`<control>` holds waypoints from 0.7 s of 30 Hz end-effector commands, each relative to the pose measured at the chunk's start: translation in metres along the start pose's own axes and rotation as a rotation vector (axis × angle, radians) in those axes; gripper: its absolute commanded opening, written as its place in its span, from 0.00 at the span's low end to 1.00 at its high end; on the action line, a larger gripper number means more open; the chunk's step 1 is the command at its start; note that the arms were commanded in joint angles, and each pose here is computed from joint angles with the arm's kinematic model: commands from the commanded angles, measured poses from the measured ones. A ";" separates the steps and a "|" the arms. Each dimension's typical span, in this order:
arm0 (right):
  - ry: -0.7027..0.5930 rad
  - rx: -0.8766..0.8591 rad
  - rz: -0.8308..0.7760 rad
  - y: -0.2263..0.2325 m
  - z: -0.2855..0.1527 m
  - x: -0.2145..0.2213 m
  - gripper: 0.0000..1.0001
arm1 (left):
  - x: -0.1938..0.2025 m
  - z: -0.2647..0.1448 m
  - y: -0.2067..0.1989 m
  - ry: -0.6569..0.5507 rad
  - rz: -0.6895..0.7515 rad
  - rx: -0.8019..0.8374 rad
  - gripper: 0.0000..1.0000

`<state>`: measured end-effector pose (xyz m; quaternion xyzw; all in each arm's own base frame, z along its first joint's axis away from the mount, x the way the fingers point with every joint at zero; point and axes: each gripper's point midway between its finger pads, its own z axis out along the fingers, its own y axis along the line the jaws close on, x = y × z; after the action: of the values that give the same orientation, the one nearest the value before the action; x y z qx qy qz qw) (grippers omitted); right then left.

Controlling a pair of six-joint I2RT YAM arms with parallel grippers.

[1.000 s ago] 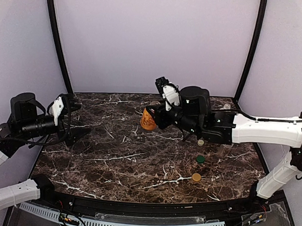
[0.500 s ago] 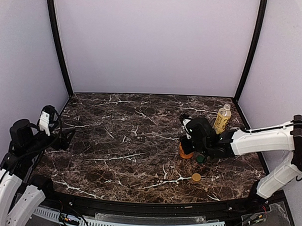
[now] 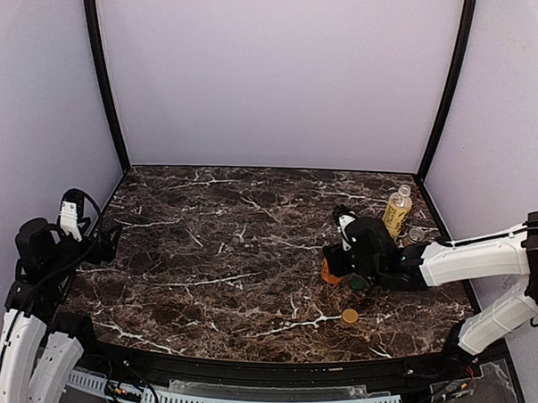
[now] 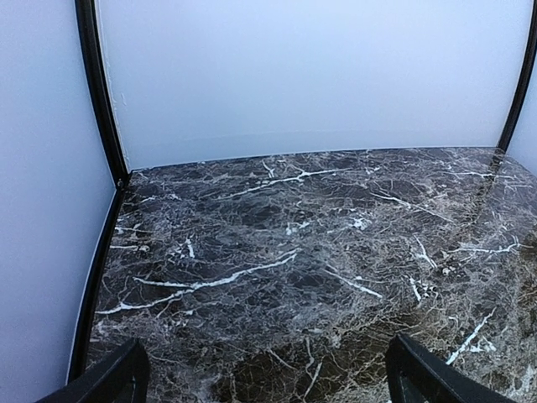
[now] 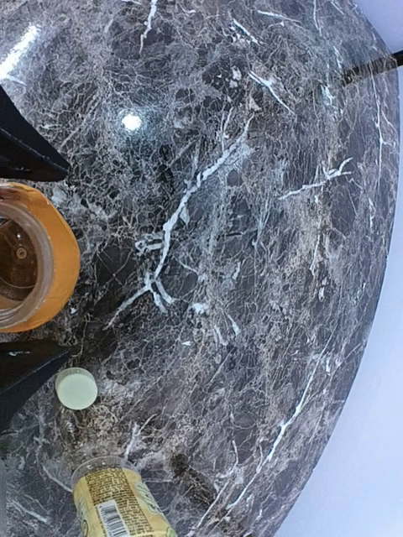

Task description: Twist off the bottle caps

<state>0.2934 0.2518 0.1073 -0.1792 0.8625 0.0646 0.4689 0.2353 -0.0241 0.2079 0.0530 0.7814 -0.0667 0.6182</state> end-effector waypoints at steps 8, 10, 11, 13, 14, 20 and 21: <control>-0.104 -0.072 -0.018 0.005 -0.033 -0.057 0.99 | 0.002 0.003 0.001 -0.008 -0.016 0.008 0.99; -0.139 -0.086 -0.036 0.006 -0.044 -0.081 0.99 | 0.003 0.004 0.001 -0.008 -0.017 0.009 0.99; -0.141 -0.075 -0.048 0.001 -0.049 -0.091 0.99 | 0.003 0.004 0.001 -0.008 -0.018 0.010 0.99; -0.141 -0.010 -0.031 -0.022 -0.056 -0.111 0.99 | 0.004 0.005 0.003 -0.008 -0.018 0.007 0.99; -0.140 0.032 -0.019 -0.037 -0.059 -0.120 0.99 | 0.004 0.005 0.004 -0.010 -0.019 0.003 0.99; -0.148 0.296 0.146 -0.164 -0.092 -0.145 0.99 | 0.004 0.004 0.007 -0.015 -0.021 -0.008 0.99; -0.146 0.329 0.191 -0.187 -0.099 -0.142 0.99 | 0.004 0.004 0.006 -0.016 -0.021 -0.006 0.99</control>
<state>0.3524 0.1689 0.2857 -0.0854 0.8185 0.0360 0.5670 0.2376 -0.0189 0.2078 0.0451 0.7778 -0.0658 0.6234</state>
